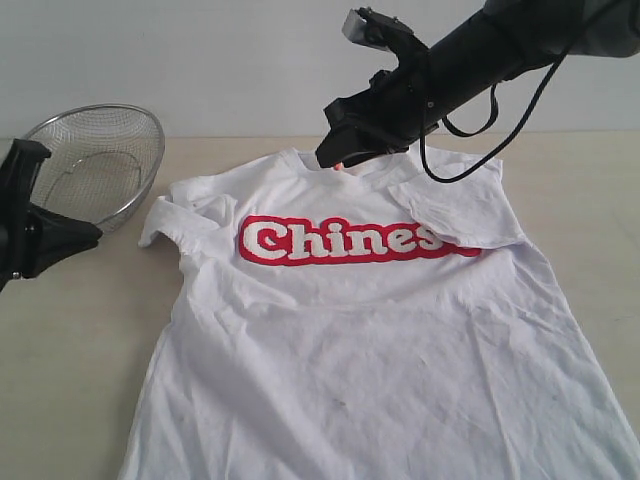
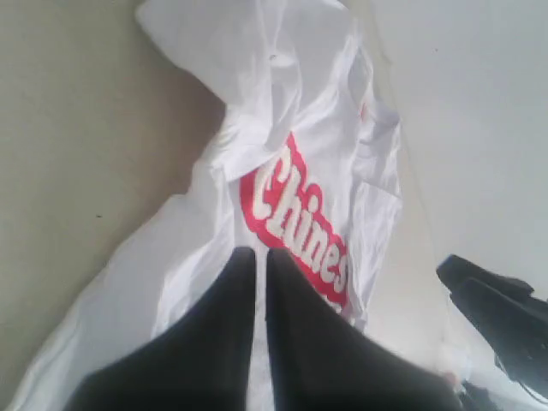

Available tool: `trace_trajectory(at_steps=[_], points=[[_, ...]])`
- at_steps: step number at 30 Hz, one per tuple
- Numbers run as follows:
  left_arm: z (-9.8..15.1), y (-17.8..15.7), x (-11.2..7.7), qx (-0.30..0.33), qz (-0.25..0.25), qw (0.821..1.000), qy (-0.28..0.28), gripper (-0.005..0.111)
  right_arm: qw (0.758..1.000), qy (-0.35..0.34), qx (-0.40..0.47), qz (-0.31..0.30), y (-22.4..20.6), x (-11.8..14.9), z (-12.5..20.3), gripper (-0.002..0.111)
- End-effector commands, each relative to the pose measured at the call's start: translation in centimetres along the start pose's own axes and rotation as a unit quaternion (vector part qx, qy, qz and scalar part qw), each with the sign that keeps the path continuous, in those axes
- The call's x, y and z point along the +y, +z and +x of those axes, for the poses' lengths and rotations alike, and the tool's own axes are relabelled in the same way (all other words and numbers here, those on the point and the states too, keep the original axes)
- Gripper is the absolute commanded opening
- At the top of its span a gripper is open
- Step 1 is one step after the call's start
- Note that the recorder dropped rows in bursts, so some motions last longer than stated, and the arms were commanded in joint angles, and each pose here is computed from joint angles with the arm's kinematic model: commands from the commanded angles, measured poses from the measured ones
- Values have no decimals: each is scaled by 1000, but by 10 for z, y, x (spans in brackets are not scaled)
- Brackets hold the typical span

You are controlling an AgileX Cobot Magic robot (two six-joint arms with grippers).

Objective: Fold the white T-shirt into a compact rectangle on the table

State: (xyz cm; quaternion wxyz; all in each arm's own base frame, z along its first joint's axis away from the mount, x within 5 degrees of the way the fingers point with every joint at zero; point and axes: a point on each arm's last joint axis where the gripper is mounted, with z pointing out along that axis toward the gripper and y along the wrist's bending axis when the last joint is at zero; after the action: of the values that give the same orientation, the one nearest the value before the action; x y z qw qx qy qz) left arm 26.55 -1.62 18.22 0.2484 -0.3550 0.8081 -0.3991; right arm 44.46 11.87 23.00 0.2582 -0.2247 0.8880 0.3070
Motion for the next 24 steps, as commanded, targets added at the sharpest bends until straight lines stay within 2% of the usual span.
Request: trace_trajectory(at_steps=[1,4,6,9,12,15,18,21,24], points=[[-11,12,0,48,49,997,18,4,1000,-5,-6,2,-2,1,-3,39],[-16,23,11,61,41,997,-7,4,1000,-5,-4,0,-2,2,-2,39],[-17,27,16,75,47,996,-2,4,1000,-5,-4,0,-2,2,-2,39],[-18,29,22,95,83,991,49,4,1000,-5,-5,1,-2,1,-3,39],[-23,21,28,93,110,988,64,4,1000,-5,-6,2,-2,1,-3,39],[-20,17,25,100,152,977,111,4,1000,-5,-6,2,-2,1,-3,39],[-11,18,29,110,149,974,130,4,1000,-5,-6,2,-2,1,-3,39],[3,27,31,121,122,968,183,4,1000,-5,-6,2,-2,1,-3,39],[24,39,25,149,107,952,244,4,1000,-5,-6,2,-2,1,-3,39]])
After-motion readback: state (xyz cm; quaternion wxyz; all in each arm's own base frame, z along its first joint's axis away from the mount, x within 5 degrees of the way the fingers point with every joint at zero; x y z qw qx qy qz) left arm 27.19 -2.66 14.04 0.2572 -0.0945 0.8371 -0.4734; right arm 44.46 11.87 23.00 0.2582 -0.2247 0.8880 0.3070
